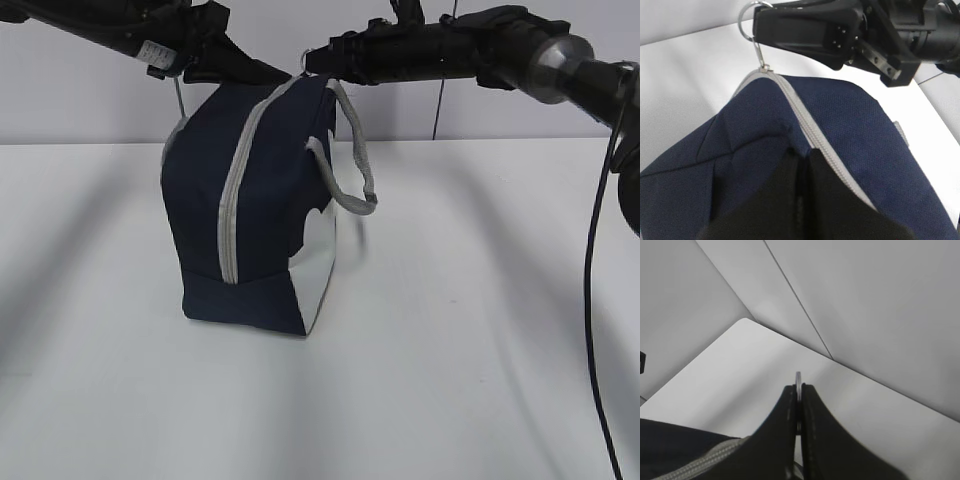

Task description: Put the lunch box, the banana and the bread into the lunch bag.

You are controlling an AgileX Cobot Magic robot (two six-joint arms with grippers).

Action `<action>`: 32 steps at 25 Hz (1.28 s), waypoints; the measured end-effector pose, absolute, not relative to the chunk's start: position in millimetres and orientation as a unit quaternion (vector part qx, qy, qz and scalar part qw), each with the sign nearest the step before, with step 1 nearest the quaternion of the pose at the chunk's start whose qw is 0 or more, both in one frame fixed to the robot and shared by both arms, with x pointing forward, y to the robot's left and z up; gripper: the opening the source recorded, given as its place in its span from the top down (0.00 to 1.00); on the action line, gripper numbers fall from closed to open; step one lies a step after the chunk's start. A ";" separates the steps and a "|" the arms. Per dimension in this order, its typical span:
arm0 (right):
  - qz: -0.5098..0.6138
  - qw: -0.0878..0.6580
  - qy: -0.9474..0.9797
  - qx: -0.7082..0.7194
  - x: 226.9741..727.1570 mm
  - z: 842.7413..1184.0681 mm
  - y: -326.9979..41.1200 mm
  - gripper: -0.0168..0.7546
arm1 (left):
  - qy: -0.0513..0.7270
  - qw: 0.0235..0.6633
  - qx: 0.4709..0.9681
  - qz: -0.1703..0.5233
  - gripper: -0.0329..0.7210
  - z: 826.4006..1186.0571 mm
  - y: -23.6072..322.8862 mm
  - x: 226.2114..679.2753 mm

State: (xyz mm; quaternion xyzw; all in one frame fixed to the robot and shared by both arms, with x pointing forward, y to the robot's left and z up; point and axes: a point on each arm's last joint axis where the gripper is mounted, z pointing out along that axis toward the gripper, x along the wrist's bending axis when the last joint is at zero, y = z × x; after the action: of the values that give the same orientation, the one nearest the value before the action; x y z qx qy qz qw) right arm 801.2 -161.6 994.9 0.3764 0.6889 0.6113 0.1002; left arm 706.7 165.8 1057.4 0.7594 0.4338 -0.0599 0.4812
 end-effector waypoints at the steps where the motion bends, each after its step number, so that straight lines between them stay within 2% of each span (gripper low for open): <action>1: 0.609 0.100 0.689 0.379 801.6 993.2 -161.8 1.00 | 0.431 0.482 0.760 -0.062 0.94 1057.6 165.5 706.3; 8: 0.602 0.079 0.683 0.406 807.1 961.8 -161.5 1.00 | 0.416 0.486 0.766 -0.066 0.94 1057.9 164.3 704.8; 19: 0.595 0.058 0.673 0.434 811.5 930.5 -161.5 1.00 | 0.403 0.483 0.774 -0.068 0.94 1056.8 163.9 703.4; 32: 0.592 0.052 0.673 0.441 811.9 923.4 -161.5 1.00 | 0.402 0.482 0.776 -0.068 0.94 1055.9 164.0 703.5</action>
State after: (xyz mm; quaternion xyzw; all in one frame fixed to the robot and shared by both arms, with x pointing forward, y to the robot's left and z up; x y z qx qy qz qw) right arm 811.9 -161.5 923.4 0.4409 0.6728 0.5918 0.0521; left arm 703.5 164.0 1055.9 0.7758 0.4021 -0.0678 0.4815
